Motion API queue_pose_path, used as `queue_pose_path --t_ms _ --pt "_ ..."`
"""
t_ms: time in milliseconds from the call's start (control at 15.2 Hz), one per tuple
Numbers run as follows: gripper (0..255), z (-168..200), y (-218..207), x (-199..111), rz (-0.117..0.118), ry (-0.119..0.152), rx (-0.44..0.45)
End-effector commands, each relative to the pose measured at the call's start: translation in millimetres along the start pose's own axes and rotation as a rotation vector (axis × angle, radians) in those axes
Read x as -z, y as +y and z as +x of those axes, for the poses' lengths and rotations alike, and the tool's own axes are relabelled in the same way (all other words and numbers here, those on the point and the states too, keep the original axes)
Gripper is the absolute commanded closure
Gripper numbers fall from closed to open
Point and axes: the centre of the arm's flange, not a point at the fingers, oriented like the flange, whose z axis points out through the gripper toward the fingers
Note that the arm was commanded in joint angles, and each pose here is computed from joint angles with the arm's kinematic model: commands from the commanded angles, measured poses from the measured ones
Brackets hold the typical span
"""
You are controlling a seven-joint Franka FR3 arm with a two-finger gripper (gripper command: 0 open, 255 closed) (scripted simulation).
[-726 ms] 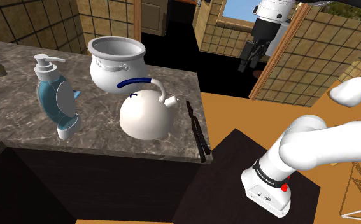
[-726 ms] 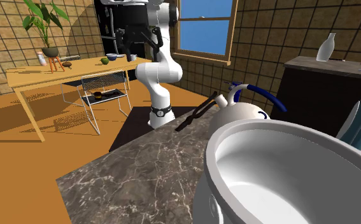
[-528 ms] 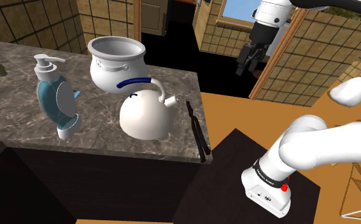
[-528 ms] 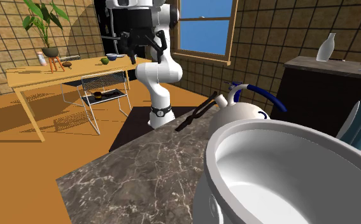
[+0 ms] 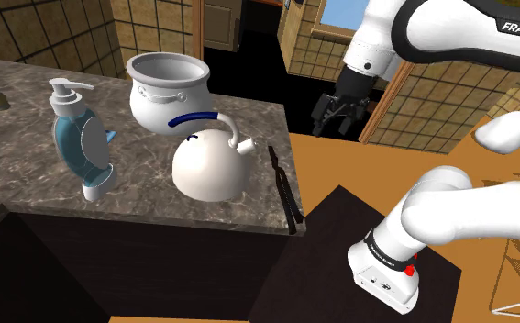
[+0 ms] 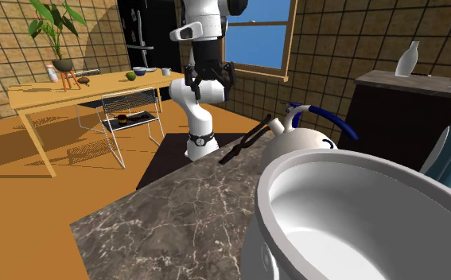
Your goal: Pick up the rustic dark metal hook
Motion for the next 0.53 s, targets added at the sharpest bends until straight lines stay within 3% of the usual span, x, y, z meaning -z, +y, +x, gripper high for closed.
queue_pose_path --t_ms 0,462 --pt "0 -6.3 -18.0 -16.7 0.013 0.008 -0.069" --pt "0 -15.6 -84.6 -74.4 0.054 0.034 -0.289"
